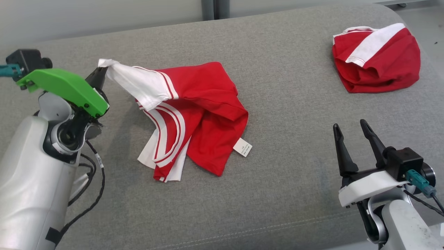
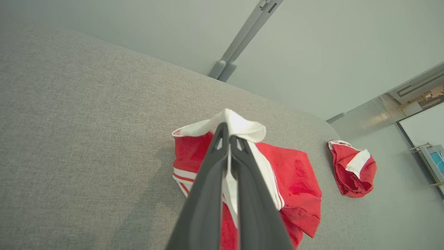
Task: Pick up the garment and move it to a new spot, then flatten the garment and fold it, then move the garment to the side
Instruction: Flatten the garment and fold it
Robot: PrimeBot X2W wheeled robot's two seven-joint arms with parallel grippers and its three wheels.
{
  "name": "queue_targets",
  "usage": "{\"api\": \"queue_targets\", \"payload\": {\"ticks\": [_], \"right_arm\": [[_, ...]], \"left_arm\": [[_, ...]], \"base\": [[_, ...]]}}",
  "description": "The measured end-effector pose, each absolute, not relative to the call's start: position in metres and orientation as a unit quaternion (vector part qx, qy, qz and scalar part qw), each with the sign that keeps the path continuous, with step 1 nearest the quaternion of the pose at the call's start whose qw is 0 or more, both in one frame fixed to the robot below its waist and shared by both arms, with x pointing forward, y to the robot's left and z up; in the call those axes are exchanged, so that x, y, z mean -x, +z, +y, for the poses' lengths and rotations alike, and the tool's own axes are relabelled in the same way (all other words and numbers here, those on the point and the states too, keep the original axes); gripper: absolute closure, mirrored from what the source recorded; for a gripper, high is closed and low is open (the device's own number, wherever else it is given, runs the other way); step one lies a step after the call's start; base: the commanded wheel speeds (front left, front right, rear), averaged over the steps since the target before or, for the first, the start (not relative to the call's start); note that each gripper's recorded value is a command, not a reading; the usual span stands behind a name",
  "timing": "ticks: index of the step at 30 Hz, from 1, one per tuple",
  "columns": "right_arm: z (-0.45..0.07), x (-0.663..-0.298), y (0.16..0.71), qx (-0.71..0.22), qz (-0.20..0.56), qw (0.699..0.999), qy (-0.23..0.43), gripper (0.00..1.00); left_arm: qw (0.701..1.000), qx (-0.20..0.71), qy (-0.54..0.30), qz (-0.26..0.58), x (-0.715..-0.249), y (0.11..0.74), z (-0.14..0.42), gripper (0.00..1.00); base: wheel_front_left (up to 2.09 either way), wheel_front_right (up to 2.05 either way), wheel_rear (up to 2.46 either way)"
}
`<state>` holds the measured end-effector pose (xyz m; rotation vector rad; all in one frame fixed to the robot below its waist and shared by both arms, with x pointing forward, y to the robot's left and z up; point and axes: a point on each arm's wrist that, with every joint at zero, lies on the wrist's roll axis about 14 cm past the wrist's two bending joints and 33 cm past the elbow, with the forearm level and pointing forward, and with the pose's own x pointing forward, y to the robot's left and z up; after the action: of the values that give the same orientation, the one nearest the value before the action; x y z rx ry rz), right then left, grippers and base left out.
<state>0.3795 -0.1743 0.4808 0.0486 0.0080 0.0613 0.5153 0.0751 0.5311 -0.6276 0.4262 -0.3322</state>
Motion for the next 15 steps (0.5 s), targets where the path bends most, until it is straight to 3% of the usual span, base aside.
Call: {"api": "queue_targets", "payload": {"ticks": [15], "right_arm": [[-0.114,-0.381,0.445,-0.025,0.061,0.987,0.148,0.0]], "left_arm": [[0.891,0.408,-0.031,0.197,-0.467,0.472,0.143,1.0]], "base": [[0.0,0.0,0.0]]}}
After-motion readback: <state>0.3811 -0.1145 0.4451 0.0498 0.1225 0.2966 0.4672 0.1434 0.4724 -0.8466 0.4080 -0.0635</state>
